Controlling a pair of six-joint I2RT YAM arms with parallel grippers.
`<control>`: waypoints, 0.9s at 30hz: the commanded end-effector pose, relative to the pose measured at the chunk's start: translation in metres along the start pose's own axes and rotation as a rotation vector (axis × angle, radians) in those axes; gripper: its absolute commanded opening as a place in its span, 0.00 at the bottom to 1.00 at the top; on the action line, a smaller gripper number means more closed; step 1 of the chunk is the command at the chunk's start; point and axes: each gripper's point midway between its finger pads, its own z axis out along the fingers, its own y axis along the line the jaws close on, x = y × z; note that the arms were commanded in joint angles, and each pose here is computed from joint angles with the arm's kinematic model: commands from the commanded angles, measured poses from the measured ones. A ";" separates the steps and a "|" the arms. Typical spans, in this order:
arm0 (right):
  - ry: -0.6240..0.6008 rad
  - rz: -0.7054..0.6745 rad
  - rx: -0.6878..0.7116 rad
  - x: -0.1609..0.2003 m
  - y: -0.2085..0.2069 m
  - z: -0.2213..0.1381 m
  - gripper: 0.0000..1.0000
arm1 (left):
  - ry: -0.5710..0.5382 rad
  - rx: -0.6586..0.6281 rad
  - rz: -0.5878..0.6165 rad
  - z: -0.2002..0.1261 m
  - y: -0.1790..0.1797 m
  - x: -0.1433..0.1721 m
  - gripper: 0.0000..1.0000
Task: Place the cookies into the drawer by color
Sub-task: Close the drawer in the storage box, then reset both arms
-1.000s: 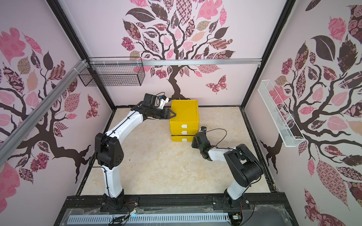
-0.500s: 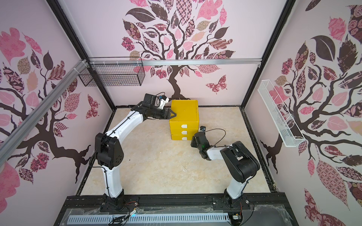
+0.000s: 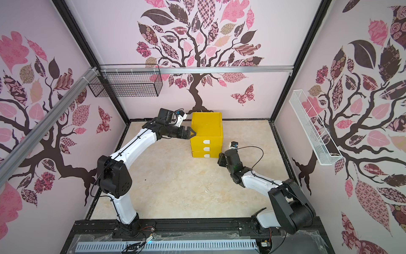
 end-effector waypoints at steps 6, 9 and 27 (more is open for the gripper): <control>-0.105 -0.133 0.123 -0.042 -0.021 -0.059 0.75 | -0.154 -0.203 0.143 -0.069 0.020 -0.009 0.97; -0.130 -0.196 0.153 -0.058 -0.021 -0.067 0.80 | -0.221 -0.403 0.136 -0.090 0.052 -0.006 0.97; -0.236 -0.322 0.351 -0.078 -0.111 -0.019 0.99 | -0.260 -0.442 0.130 -0.063 0.166 0.122 0.97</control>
